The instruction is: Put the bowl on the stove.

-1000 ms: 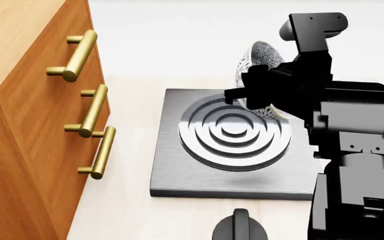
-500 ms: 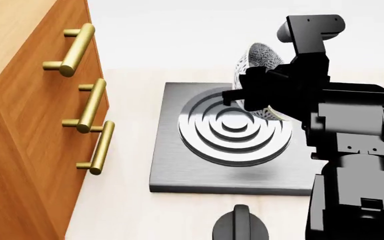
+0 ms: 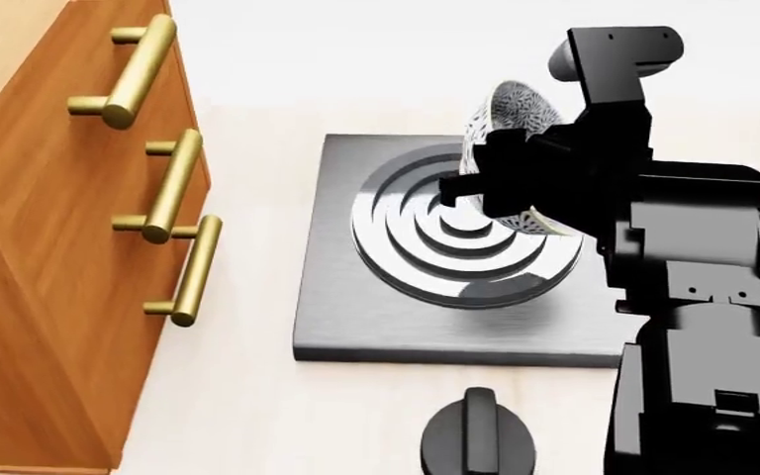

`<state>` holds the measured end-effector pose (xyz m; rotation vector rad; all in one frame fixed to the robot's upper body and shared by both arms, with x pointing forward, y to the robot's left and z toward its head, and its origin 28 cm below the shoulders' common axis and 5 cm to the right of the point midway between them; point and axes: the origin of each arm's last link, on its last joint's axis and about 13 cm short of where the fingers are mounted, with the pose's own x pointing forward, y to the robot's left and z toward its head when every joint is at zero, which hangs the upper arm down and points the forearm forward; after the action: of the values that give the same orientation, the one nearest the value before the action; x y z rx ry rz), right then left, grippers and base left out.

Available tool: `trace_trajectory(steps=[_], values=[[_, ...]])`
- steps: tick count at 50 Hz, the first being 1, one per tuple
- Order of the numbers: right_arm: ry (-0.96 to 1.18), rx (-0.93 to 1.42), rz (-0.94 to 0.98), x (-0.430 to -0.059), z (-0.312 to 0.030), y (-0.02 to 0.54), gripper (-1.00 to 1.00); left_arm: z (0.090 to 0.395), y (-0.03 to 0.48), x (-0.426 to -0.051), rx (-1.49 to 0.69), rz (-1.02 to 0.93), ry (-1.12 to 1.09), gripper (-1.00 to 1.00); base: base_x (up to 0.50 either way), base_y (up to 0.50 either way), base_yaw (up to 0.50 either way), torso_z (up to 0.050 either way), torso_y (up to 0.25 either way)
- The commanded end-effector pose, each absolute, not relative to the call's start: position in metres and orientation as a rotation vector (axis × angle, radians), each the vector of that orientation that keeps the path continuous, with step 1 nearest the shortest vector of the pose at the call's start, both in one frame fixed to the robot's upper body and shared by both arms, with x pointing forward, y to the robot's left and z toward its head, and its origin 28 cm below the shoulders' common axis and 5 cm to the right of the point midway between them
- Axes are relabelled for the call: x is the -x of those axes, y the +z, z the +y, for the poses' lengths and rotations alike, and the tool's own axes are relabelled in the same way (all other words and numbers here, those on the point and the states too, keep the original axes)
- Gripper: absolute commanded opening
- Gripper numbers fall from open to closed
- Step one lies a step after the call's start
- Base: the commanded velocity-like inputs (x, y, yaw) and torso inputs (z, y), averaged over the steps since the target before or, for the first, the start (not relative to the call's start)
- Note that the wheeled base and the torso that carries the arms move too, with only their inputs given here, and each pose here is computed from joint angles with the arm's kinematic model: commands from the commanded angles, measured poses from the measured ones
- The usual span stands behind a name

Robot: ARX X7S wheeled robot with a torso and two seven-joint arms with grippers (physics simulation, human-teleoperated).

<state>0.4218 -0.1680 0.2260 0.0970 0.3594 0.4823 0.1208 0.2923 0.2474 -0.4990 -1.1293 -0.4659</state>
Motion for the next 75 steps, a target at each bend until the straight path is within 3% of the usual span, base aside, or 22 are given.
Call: trace_trajectory(steps=[1,51,52,75], values=[[0.516,-0.104,0.347,-0.4234,-0.1607,0.2275,-1.0,0.2941,0.2457,-0.1197,0.448,-1.165,-0.437,1.0,0.0,0.0,0.0,0.0,-0.25],[0.516,-0.104,0.347,-0.4234,-0.1607,0.2275,-1.0,0.2957,0.2451,-0.1208,0.487,-1.154,-0.429,1.0,0.0,0.0,0.0,0.0,-0.014],[0.516,-0.104,0.347,-0.4234,-0.1607,0.2275,1.0,0.2959,0.2451,-0.1208,0.487,-1.155,-0.428,1.0,0.0,0.0,0.0,0.0,0.0],[0.516,-0.104,0.347,-0.4234,-0.1607,0.2275,1.0,0.2954,0.2453,-0.1213,0.489,-1.154,-0.429,1.0,0.0,0.0,0.0,0.0,0.0]])
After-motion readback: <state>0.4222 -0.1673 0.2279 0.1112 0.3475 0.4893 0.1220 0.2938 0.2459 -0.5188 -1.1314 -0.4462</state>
